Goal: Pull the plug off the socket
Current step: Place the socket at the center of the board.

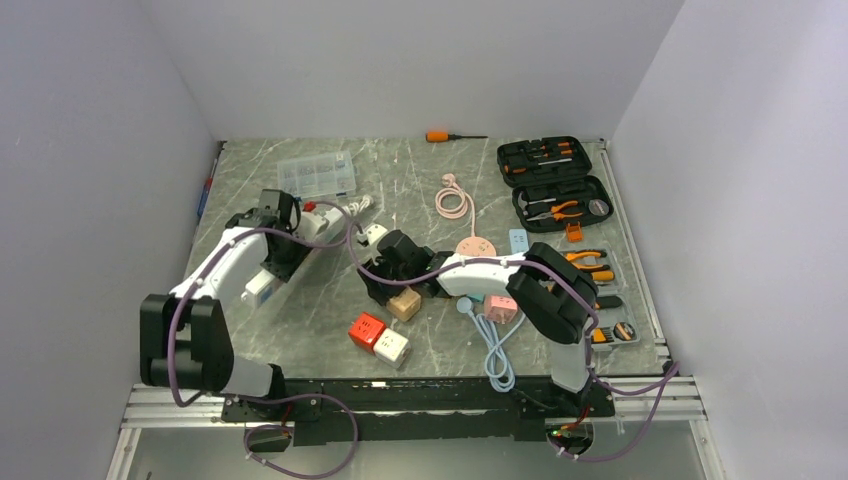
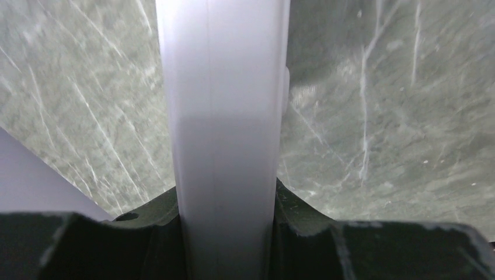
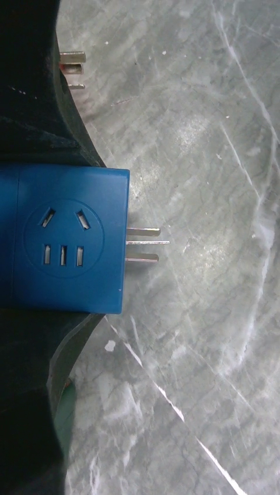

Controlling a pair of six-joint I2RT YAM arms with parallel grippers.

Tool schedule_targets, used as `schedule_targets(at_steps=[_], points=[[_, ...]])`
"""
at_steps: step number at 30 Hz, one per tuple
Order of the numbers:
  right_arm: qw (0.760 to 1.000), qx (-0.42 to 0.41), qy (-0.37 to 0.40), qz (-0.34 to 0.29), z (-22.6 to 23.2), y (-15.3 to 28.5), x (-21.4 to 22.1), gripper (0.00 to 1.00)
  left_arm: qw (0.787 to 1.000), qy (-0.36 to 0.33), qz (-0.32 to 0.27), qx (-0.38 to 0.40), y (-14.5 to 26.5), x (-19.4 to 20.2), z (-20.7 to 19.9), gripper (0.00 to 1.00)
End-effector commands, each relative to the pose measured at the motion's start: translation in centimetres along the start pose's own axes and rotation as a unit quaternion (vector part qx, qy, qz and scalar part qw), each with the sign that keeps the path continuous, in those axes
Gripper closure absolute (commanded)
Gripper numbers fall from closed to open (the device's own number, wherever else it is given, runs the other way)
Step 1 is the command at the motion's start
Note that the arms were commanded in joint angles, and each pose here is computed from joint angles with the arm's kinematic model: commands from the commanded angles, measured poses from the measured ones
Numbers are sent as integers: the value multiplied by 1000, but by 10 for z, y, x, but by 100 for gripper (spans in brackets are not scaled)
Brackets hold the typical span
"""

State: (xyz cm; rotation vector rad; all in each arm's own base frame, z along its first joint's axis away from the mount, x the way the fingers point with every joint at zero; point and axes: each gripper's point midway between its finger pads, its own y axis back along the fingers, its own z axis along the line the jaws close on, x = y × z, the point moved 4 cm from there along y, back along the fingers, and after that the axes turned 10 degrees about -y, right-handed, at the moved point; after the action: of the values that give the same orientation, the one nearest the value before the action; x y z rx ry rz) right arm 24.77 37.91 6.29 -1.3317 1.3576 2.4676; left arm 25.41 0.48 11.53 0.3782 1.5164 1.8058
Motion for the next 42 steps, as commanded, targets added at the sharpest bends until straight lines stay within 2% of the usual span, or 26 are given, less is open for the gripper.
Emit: schedule_targets(at_steps=[1, 11, 16, 24, 28, 31, 34, 37, 38, 39, 40, 42], points=[[997, -45, -20, -56, 28, 6, -23, 100, 997, -12, -80, -1, 12, -54, 21, 100], [997, -35, -37, -65, 32, -7, -14, 99, 991, -98, -91, 12, -20, -93, 21, 100], [997, -18, -32, -72, 28, -9, -20, 83, 986, -144, -87, 4, -35, -111, 14, 100], [997, 11, -5, -79, 20, -20, -29, 73, 985, -151, -85, 21, -52, -148, 19, 100], [997, 16, 3, -79, 18, -20, -32, 49, 983, -164, -79, 28, -65, -141, 12, 98], [996, 15, 6, -84, 18, -16, -35, 30, 983, -170, -69, 34, -75, -129, 5, 85], [996, 13, 4, -88, 21, -9, -42, 21, 983, -169, -60, 38, -80, -120, 0, 63], [995, 19, -1, -96, 21, 1, -49, 12, 984, -167, -59, 38, -77, -117, -1, 49], [995, 21, -3, -99, 21, 4, -51, 10, 984, -166, -61, 38, -74, -117, -2, 40], [995, 23, -6, -101, 20, 9, -53, 8, 984, -165, -63, 38, -70, -117, -1, 36], [994, 26, -10, -104, 19, 14, -54, 7, 984, -164, -63, 40, -66, -117, -2, 14], [993, 31, -17, -113, 17, 26, -56, 6, 984, -159, -66, 39, -54, -116, 0, 2]])
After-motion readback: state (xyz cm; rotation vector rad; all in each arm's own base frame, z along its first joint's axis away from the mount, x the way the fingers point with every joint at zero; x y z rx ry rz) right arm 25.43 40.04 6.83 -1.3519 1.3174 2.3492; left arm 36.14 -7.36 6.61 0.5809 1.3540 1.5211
